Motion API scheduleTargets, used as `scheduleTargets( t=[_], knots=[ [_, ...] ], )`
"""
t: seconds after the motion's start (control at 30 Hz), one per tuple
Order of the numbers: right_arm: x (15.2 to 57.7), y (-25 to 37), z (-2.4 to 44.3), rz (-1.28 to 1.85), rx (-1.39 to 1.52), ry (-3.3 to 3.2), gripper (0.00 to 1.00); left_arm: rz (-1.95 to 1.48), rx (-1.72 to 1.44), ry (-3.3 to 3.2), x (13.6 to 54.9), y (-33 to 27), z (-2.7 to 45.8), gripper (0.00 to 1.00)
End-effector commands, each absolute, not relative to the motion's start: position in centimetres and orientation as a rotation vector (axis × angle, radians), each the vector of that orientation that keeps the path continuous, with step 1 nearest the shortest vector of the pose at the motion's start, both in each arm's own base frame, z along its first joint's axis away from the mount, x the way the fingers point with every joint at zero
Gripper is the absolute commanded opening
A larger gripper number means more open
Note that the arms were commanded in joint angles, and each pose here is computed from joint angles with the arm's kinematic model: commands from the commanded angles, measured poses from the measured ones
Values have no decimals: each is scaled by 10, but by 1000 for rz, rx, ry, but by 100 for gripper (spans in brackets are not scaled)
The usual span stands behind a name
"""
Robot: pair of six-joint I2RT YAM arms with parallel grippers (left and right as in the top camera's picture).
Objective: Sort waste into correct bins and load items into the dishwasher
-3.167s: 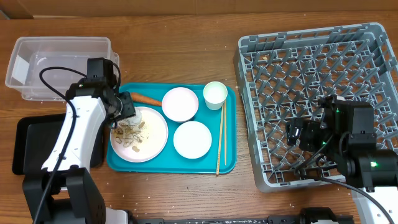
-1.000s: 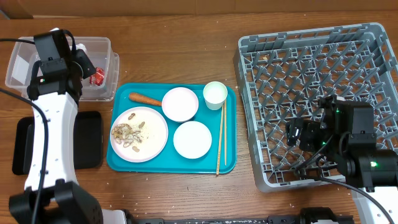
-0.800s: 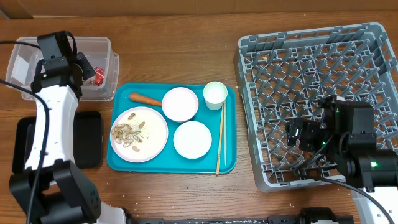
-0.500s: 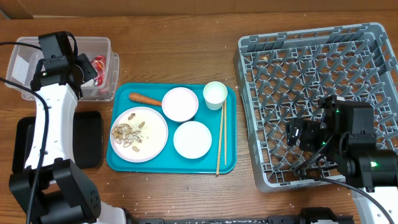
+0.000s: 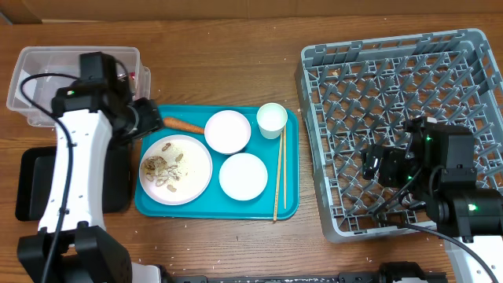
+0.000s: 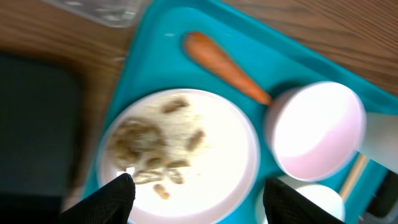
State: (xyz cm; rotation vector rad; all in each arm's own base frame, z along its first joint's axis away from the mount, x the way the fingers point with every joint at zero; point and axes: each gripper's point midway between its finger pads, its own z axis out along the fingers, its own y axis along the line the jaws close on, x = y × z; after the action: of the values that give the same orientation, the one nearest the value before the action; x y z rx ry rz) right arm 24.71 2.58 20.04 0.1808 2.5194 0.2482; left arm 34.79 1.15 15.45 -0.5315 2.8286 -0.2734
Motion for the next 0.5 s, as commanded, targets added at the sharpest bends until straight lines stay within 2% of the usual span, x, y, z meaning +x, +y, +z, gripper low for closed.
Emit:
scheduleTargets(
  t=[0.0, 0.27, 0.47],
  knots=[
    [253, 29, 215, 266, 161, 2473, 100, -436, -328, 2797, 357, -33, 170, 70],
    [246, 42, 213, 359, 134, 2500, 100, -418, -139, 2800, 357, -76, 171, 70],
    [252, 57, 221, 464, 85, 2469, 98, -307, -233, 2951, 323, -59, 158, 69]
  ],
)
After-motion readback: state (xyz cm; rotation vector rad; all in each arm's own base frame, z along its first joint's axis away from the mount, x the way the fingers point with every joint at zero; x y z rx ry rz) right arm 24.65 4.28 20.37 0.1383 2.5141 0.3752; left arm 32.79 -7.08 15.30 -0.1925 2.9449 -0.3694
